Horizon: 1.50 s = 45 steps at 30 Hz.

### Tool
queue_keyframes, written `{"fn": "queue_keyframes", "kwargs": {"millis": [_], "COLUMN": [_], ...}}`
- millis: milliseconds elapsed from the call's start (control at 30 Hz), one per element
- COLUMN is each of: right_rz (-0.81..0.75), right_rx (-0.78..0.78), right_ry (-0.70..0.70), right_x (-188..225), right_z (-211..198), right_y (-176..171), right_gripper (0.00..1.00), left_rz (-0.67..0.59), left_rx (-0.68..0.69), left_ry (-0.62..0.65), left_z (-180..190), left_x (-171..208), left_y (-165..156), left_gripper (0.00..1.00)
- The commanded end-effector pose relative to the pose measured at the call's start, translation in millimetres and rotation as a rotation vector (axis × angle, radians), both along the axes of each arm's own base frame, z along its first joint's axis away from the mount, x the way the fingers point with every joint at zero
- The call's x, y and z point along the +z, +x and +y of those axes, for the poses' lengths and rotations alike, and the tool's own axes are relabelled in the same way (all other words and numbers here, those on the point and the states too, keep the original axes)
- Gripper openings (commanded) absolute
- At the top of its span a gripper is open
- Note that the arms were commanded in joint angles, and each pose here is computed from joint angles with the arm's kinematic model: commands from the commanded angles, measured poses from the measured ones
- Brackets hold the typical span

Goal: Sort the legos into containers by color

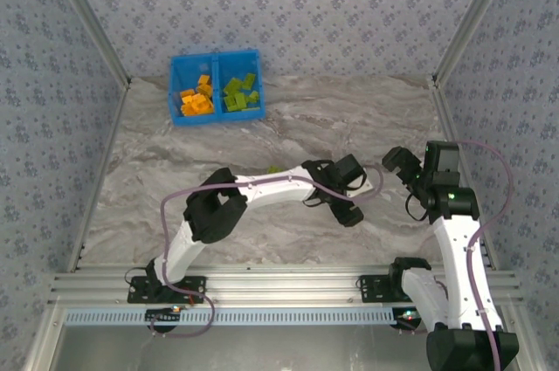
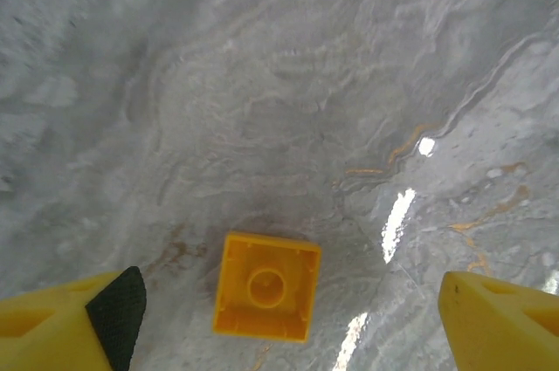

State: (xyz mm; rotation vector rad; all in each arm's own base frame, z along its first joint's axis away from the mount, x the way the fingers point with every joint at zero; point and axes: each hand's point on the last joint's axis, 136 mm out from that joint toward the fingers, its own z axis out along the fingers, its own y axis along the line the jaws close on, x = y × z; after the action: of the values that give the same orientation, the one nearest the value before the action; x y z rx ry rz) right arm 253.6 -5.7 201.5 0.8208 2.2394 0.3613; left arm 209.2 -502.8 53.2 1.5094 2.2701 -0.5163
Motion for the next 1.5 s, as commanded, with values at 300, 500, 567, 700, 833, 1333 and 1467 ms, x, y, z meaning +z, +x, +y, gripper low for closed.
{"fn": "queue_keyframes", "kwargs": {"millis": [300, 500, 567, 700, 833, 1333, 1467], "right_rz": [0.028, 0.025, 0.023, 0.028, 0.027, 0.019, 0.018], "right_rx": [0.001, -0.004, -0.005, -0.005, -0.006, -0.008, -0.013], "right_ry": [0.022, 0.032, 0.034, 0.034, 0.032, 0.044, 0.04], "right_x": [-7.9, -8.5, -7.8, -7.5, -7.2, -6.0, -6.1], "right_z": [1.6, 1.9, 2.1, 2.2, 1.9, 3.7, 2.9], "right_y": [-6.6, -6.0, -5.9, -7.2, -9.4, -19.2, -22.8], "right_gripper": [1.0, 1.0, 1.0, 1.0, 1.0, 1.0, 1.0], "left_rz": [0.0, -0.021, -0.042, -0.094, -0.163, -0.224, -0.158], "left_rx": [0.048, 0.074, 0.097, 0.187, 0.31, 1.143, 1.295], "left_ry": [0.107, 0.043, -0.007, -0.103, -0.201, -0.103, -0.079], "left_z": [16.7, 15.5, 13.3, 25.2, 60.9, 326.5, 383.9], "left_x": [-43.1, -18.5, 3.7, 60.8, 122.8, 150.5, 131.3], "left_y": [-2.9, -1.0, 4.2, 32.4, 80.7, 331.2, 366.8], "left_gripper": [0.47, 0.29, 0.28, 0.27, 0.28, 0.28, 0.28]}}
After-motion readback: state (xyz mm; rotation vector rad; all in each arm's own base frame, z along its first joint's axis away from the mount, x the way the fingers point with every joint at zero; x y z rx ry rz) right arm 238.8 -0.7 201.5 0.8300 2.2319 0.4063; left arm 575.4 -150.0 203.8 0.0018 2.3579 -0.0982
